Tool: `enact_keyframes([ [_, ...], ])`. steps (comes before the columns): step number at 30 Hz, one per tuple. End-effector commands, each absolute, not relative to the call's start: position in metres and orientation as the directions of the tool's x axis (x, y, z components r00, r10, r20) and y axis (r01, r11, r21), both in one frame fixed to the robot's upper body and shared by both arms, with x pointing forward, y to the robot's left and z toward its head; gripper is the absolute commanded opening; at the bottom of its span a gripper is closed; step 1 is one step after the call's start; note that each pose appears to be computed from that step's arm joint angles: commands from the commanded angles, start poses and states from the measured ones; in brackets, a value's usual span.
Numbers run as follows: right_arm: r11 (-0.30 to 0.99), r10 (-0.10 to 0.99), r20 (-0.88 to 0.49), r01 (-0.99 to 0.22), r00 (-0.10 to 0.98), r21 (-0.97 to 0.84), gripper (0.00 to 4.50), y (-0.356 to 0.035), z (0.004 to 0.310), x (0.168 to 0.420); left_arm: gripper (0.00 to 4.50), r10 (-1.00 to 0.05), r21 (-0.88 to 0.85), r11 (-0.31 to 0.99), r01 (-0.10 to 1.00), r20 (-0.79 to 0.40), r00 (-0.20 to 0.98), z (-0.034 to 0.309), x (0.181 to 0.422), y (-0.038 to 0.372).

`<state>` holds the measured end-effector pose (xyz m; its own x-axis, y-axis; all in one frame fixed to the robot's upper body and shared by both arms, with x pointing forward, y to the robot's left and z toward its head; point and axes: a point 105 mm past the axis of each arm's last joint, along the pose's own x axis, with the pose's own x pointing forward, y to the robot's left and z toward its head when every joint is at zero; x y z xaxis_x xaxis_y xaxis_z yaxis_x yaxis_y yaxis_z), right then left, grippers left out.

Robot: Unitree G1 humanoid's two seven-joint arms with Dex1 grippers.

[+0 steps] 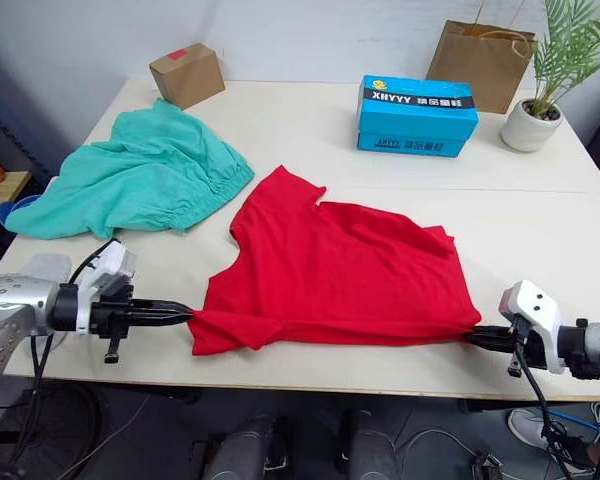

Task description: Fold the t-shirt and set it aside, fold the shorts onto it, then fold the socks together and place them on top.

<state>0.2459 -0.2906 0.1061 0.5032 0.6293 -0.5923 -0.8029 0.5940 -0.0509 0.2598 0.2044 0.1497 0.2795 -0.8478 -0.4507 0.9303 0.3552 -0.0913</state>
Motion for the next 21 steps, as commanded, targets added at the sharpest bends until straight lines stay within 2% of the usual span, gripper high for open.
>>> enact_keyframes([
  [1, 0.597, 0.627, -0.587, -0.800, 0.511, -0.059, 0.00, -0.292, 0.115, 0.249, 0.02, -0.836, -0.066, 0.378, 0.923, -0.452, 0.310, 0.151, 0.266, 0.209],
  [5, 0.590, 0.657, -0.580, -0.808, 0.481, -0.002, 0.00, -0.286, 0.119, 0.243, 0.02, -0.829, -0.079, 0.393, 0.916, -0.461, 0.316, 0.148, 0.267, 0.212],
  [8, 0.549, 0.668, -0.642, -0.832, 0.376, 0.084, 0.00, -0.286, 0.124, 0.217, 0.02, -0.854, -0.124, 0.331, 0.935, -0.461, 0.241, 0.156, 0.245, 0.214],
  [12, 0.527, 0.632, -0.716, -0.842, 0.297, 0.117, 0.00, -0.291, 0.119, 0.194, 0.02, -0.858, -0.196, 0.286, 0.938, -0.488, 0.160, 0.153, 0.219, 0.215],
  [16, 0.536, 0.628, -0.716, -0.836, 0.304, 0.115, 0.00, -0.289, 0.116, 0.188, 0.02, -0.857, -0.225, 0.254, 0.941, -0.503, 0.111, 0.146, 0.202, 0.209],
  [21, 0.541, 0.644, -0.695, -0.832, 0.319, 0.119, 0.00, -0.284, 0.114, 0.192, 0.02, -0.856, -0.198, 0.282, 0.939, -0.493, 0.154, 0.146, 0.210, 0.206],
])
